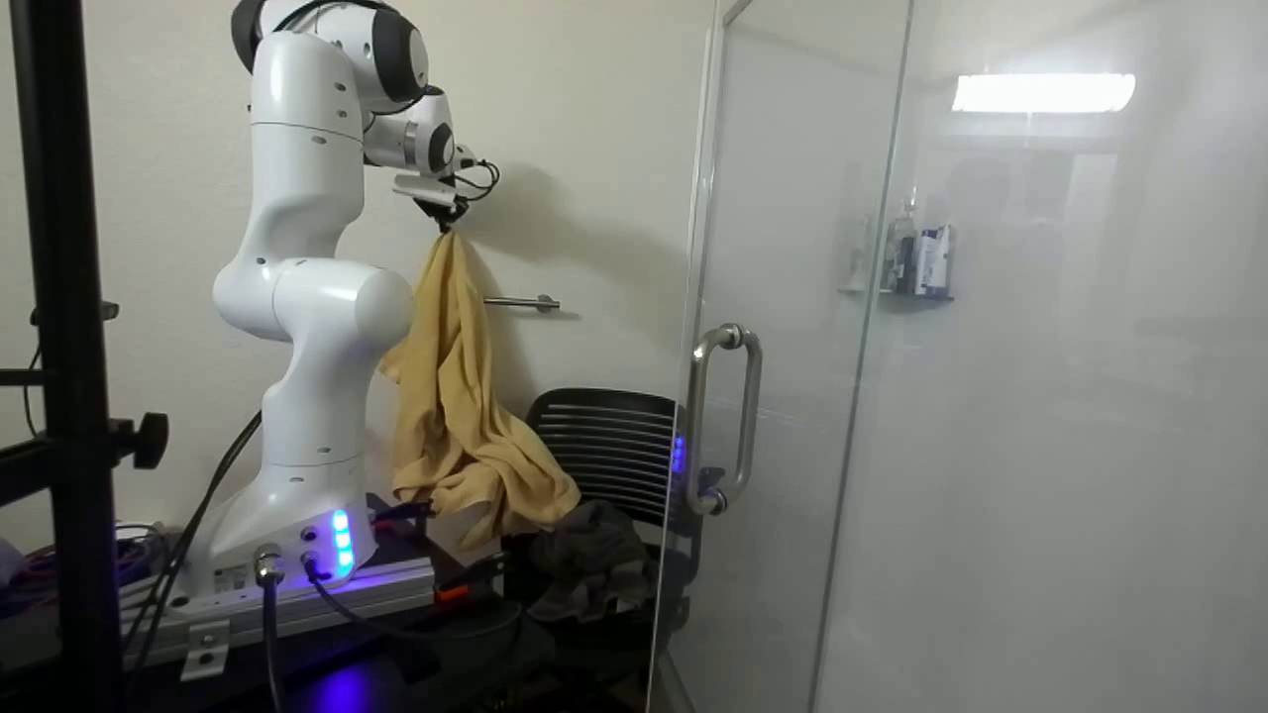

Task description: Remove the towels from the black chair and put them on the floor

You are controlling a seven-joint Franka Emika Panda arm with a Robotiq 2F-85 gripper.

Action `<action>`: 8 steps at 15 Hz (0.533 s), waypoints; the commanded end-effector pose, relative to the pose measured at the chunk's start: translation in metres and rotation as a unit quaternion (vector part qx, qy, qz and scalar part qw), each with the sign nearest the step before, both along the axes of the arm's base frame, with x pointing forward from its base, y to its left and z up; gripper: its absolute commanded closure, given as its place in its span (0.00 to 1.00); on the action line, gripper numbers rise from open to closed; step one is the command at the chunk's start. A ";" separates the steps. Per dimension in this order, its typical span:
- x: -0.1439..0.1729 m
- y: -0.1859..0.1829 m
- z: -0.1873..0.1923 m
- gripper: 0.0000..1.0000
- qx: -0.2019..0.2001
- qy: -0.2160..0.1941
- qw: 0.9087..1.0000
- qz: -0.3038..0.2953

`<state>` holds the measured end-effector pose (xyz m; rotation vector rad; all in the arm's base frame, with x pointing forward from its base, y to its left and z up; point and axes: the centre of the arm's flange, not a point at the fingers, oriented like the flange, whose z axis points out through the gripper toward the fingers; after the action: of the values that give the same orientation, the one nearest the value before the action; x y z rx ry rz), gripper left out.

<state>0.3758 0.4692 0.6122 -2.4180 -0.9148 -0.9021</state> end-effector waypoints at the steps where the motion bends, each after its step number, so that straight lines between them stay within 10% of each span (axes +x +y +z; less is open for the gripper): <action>1: 0.038 -0.052 -0.059 0.99 0.028 0.017 0.996 0.088; 8: 0.053 -0.049 -0.132 0.99 0.061 0.071 0.974 0.204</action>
<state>0.4077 0.4805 0.5190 -2.1816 -1.1340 -0.6941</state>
